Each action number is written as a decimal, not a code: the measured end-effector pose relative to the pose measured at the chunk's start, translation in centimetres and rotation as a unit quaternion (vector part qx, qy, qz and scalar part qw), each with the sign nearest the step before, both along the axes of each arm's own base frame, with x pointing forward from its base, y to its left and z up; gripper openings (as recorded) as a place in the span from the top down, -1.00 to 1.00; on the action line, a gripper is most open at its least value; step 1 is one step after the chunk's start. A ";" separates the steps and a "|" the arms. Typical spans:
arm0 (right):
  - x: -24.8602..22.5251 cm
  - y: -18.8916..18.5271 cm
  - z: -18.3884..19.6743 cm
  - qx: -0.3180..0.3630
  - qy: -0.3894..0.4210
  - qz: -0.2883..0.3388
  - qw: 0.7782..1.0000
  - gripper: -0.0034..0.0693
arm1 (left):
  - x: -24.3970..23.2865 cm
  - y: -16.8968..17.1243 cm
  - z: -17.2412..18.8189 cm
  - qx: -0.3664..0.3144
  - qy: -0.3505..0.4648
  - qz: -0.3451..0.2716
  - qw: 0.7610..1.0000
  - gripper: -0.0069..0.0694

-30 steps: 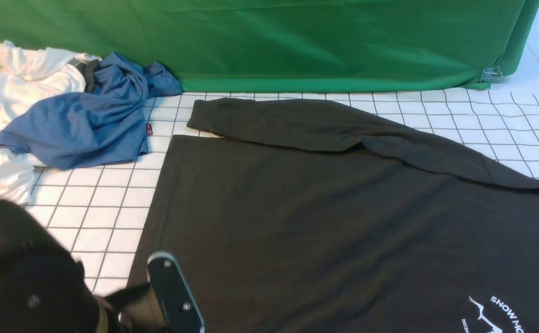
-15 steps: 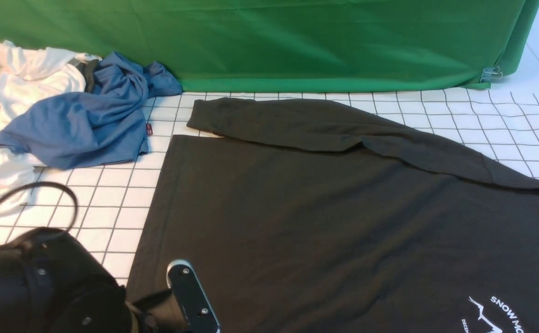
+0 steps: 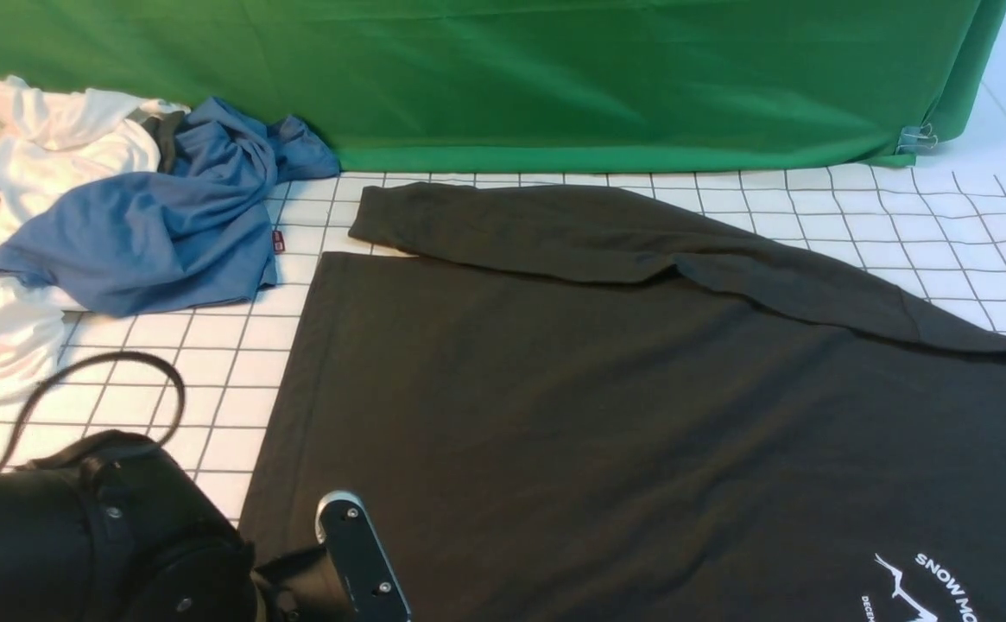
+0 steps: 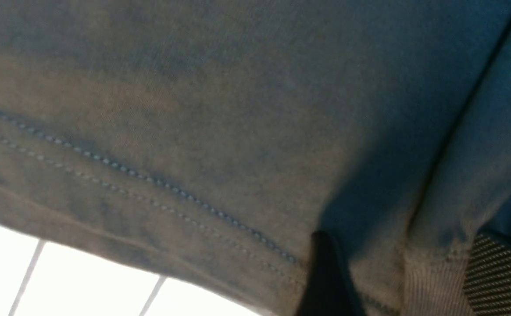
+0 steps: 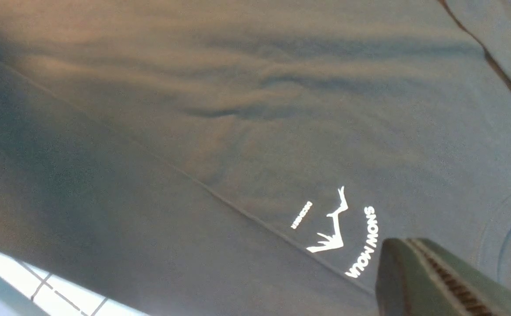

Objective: Fold a long-sleeved shirt over a white checkered tablecloth.
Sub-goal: 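Grasp the left edge of the dark T-shirt lying flat on the table, then fold the left side of the black T-shirt inward over its body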

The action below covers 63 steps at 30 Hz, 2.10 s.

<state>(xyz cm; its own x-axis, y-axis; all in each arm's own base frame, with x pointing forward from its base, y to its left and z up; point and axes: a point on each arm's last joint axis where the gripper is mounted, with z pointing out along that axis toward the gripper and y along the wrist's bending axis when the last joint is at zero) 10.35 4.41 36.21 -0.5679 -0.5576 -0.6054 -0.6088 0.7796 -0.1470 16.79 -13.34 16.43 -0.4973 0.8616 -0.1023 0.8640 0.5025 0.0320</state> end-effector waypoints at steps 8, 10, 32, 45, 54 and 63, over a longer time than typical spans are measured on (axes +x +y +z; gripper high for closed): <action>-0.1 0.2 0.0 0.000 0.000 0.008 1.000 0.86 | -0.1 -0.3 -0.2 -0.013 0.014 0.016 1.000 -0.22; -0.1 0.2 0.0 0.000 0.000 0.008 1.000 0.86 | -0.3 -0.3 -0.1 -0.014 0.018 0.018 1.000 -0.01; 0.1 0.0 0.0 -0.011 -0.010 0.005 1.000 0.85 | 1.1 -1.2 4.8 -0.009 0.009 0.002 1.000 0.88; 0.5 -0.1 0.3 -0.012 -0.038 -0.001 0.999 0.84 | 6.3 -2.3 11.2 0.047 -0.108 -0.033 0.993 0.88; 0.6 -0.1 0.4 -0.011 -0.044 -0.002 0.999 0.84 | 13.0 -1.4 13.0 0.027 -0.128 0.030 0.991 0.88; 0.8 -0.5 0.4 -0.028 -0.051 -0.021 0.998 0.84 | 17.6 0.2 13.2 0.011 -0.123 0.073 0.990 0.88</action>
<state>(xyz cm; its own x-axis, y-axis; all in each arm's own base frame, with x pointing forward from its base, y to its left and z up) 11.12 3.89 36.64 -0.5285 -0.5684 -0.6306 -0.5548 0.7935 -0.2502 34.41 -13.16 29.63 -0.5784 0.7858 -0.2189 0.7470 0.6181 0.2450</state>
